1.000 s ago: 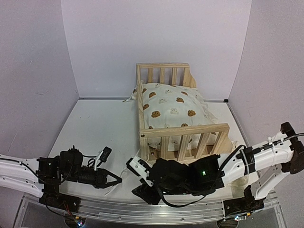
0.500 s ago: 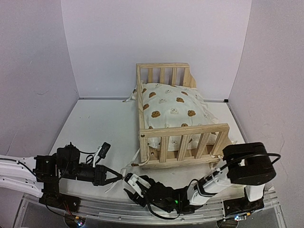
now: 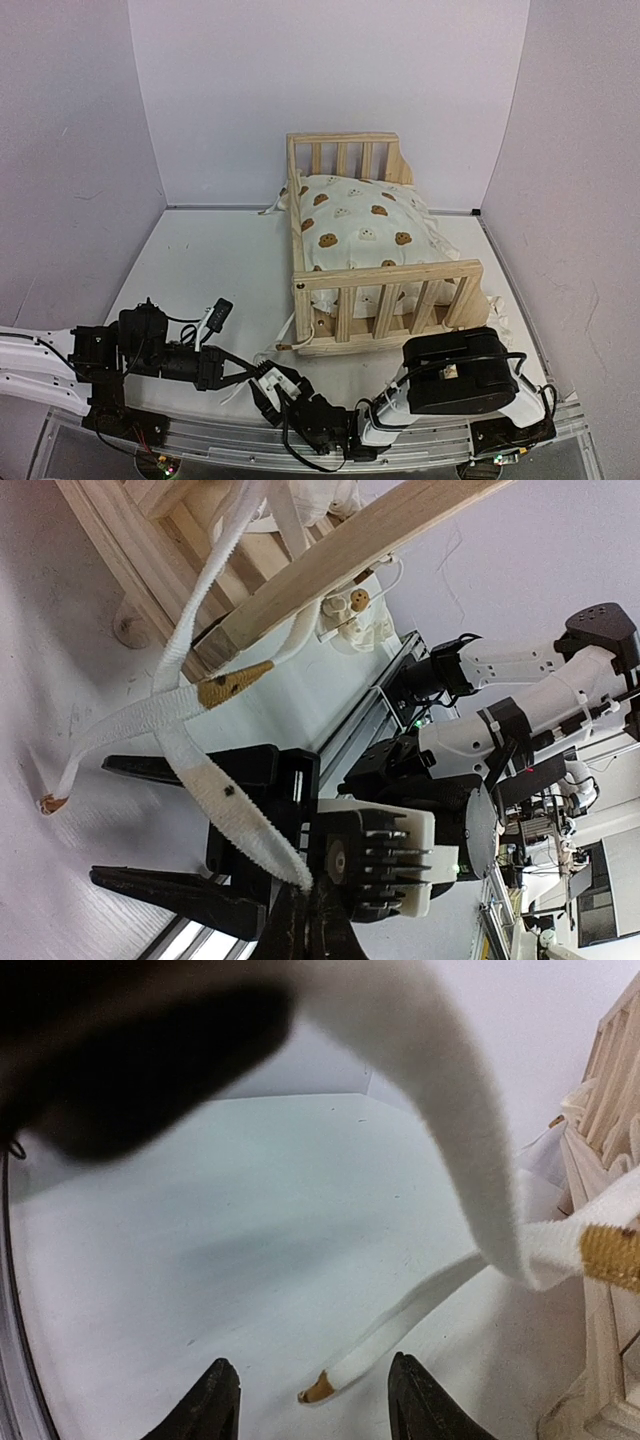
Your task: Set up the pet bed
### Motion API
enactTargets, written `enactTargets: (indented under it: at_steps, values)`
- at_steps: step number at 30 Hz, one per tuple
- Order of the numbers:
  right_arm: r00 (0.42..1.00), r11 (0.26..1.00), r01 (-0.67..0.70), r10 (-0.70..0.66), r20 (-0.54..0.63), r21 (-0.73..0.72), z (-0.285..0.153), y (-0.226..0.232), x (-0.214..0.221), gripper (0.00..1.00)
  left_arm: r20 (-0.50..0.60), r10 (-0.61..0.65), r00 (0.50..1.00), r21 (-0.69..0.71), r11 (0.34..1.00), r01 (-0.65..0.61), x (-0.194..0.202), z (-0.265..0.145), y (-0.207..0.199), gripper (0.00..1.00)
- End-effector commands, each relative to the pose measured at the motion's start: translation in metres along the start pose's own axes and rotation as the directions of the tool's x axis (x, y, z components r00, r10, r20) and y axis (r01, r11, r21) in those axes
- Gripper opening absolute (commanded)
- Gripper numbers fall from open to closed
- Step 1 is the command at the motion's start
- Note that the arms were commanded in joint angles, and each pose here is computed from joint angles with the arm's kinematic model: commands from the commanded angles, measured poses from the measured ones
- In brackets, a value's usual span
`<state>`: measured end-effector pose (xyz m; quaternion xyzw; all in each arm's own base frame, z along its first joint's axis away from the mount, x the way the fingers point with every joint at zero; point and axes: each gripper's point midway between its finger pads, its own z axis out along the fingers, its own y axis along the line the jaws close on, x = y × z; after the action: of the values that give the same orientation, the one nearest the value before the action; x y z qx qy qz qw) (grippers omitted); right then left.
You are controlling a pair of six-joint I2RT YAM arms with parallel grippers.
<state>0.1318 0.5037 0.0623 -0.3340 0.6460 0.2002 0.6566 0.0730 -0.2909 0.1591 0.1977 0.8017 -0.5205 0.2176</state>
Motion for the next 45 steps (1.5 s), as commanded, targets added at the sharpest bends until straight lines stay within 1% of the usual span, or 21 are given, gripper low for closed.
enactTargets:
  at_steps: [1, 4, 9, 15, 17, 20, 24, 26, 27, 28, 29, 31, 33, 34, 37, 38, 39, 41, 44, 45]
  values:
    - [0.988, 0.986, -0.139, 0.132, 0.079, 0.087, 0.01, -0.012, -0.017, 0.52, 0.058, 0.031, 0.998, 0.067, 0.997, -0.035, -0.022, -0.008, -0.028, 0.0]
    - [0.986, 0.985, -0.148, 0.14, 0.089, 0.086, 0.013, -0.01, -0.016, 0.52, 0.055, 0.03, 0.998, 0.065, 0.997, -0.034, -0.022, -0.008, -0.028, 0.0]
    - [0.984, 0.978, -0.164, 0.153, 0.086, 0.129, 0.015, -0.017, -0.008, 0.5, 0.056, 0.031, 0.998, 0.064, 0.997, -0.034, -0.022, -0.01, -0.03, 0.0]
    - [0.983, 0.976, -0.174, 0.165, 0.081, 0.131, 0.02, -0.018, 0.001, 0.5, 0.06, 0.031, 0.998, 0.065, 0.997, -0.035, -0.025, -0.011, -0.032, 0.0]
    - [0.982, 0.976, -0.176, 0.166, 0.084, 0.128, 0.023, -0.018, 0.001, 0.48, 0.058, 0.032, 0.998, 0.065, 0.997, -0.036, -0.025, -0.01, -0.032, 0.0]
    - [0.981, 0.977, -0.181, 0.171, 0.091, 0.117, 0.026, -0.017, -0.001, 0.42, 0.059, 0.032, 0.998, 0.068, 0.997, -0.036, -0.026, -0.011, -0.034, 0.0]
    - [0.977, 0.976, -0.194, 0.185, 0.102, 0.094, 0.03, -0.015, -0.006, 0.29, 0.067, 0.031, 0.997, 0.072, 0.997, -0.036, -0.027, -0.012, -0.035, 0.0]
    - [0.975, 0.974, -0.208, 0.198, 0.105, 0.088, 0.027, -0.017, -0.01, 0.2, 0.052, 0.027, 0.998, 0.05, 0.998, -0.03, -0.024, -0.012, -0.03, 0.0]
    - [0.975, 0.975, -0.21, 0.202, 0.097, 0.077, 0.023, -0.018, -0.008, 0.14, 0.051, 0.027, 0.998, 0.048, 0.998, -0.029, -0.023, -0.012, -0.029, 0.0]
    - [0.969, 0.971, -0.232, 0.225, 0.102, 0.059, 0.021, -0.019, -0.014, 0.1, 0.051, 0.025, 0.998, 0.044, 0.999, -0.027, -0.023, -0.012, -0.028, 0.0]
    - [0.968, 0.97, -0.239, 0.234, 0.086, 0.046, 0.014, -0.022, -0.011, 0.01, 0.05, 0.023, 0.998, 0.042, 0.999, -0.025, -0.022, -0.012, -0.027, 0.0]
    - [0.958, 0.959, -0.279, 0.275, 0.076, 0.044, -0.003, -0.033, -0.017, 0.0, 0.051, 0.025, 0.998, 0.033, 0.999, -0.026, -0.022, -0.012, -0.025, 0.0]
    - [0.947, 0.948, -0.318, 0.318, 0.039, -0.011, -0.019, -0.037, -0.023, 0.0, 0.042, 0.021, 0.999, -0.004, 1.0, -0.021, -0.019, -0.01, -0.016, 0.0]
    - [0.944, 0.943, -0.33, 0.33, 0.0, -0.034, -0.027, -0.039, -0.022, 0.0, 0.032, 0.018, 0.999, -0.027, 0.999, -0.017, -0.017, -0.007, -0.011, 0.0]
    - [0.898, 0.895, -0.436, 0.425, -0.115, -0.098, -0.044, -0.047, -0.025, 0.0, -0.037, 0.006, 0.999, -0.072, 0.997, -0.009, -0.003, 0.006, 0.003, 0.0]
    - [0.886, 0.881, -0.456, 0.437, -0.152, -0.123, -0.047, -0.047, -0.022, 0.0, -0.063, 0.004, 0.998, -0.078, 0.997, -0.008, 0.001, 0.011, 0.005, 0.0]
    - [0.878, 0.869, -0.472, 0.447, -0.17, -0.151, -0.051, -0.047, -0.025, 0.0, -0.085, 0.003, 0.996, -0.09, 0.996, -0.011, 0.005, 0.015, 0.009, 0.0]
    - [0.879, 0.865, -0.468, 0.435, -0.196, -0.178, -0.056, -0.047, -0.026, 0.0, -0.115, 0.004, 0.993, -0.112, 0.994, -0.017, 0.01, 0.021, 0.014, 0.0]
    - [0.88, 0.871, -0.458, 0.414, -0.233, -0.18, -0.058, -0.048, -0.024, 0.0, -0.125, 0.012, 0.992, -0.141, 0.99, -0.03, 0.009, 0.024, 0.018, 0.0]
    - [0.881, 0.875, -0.453, 0.411, -0.235, -0.17, -0.058, -0.05, -0.025, 0.0, -0.127, 0.021, 0.992, -0.153, 0.987, -0.041, 0.008, 0.024, 0.019, 0.02]
